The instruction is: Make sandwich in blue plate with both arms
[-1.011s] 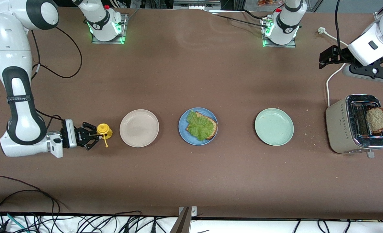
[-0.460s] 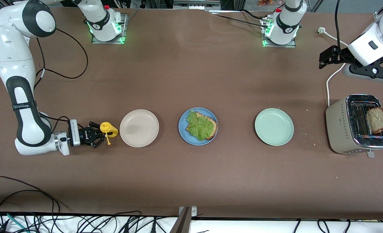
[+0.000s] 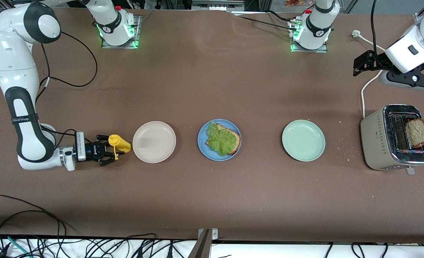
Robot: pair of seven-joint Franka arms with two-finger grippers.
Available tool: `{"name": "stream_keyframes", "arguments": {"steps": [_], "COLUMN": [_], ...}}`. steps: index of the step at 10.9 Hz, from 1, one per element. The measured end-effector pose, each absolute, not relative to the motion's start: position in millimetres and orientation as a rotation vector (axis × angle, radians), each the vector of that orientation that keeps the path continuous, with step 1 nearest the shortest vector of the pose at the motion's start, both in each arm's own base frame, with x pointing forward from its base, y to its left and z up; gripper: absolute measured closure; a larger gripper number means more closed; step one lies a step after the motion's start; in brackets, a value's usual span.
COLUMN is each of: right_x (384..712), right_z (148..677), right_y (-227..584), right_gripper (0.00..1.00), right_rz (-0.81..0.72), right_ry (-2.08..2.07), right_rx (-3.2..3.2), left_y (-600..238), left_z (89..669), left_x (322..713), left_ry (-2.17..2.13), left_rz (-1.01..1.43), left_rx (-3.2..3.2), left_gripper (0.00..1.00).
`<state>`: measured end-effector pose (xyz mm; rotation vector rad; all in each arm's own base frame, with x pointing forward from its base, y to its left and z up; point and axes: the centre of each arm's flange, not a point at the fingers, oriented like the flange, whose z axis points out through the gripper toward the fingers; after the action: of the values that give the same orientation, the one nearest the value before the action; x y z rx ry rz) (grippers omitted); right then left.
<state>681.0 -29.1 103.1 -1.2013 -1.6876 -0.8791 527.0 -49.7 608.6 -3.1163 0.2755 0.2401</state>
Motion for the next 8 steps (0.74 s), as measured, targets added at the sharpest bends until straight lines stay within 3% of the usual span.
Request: {"name": "stream_keyframes", "arguments": {"steps": [3,8], "right_x": [689.5,706.6], "right_z": [113.1,141.4], "right_y": [-36.8,-79.0], "right_gripper": [0.01,0.0], "right_rz": [-0.917,-0.859], "right_ry": [-1.717,-1.887], "right_rx": [-1.2,-1.226], "left_y": [-49.7,-49.7], "left_z": [608.6,608.6], "left_x": [527.0,527.0], "left_ry": [0.276,0.275], "left_rz": [0.24,0.24], "left_rx": [-3.116,-3.116], "left_gripper": [0.0,0.0]}}
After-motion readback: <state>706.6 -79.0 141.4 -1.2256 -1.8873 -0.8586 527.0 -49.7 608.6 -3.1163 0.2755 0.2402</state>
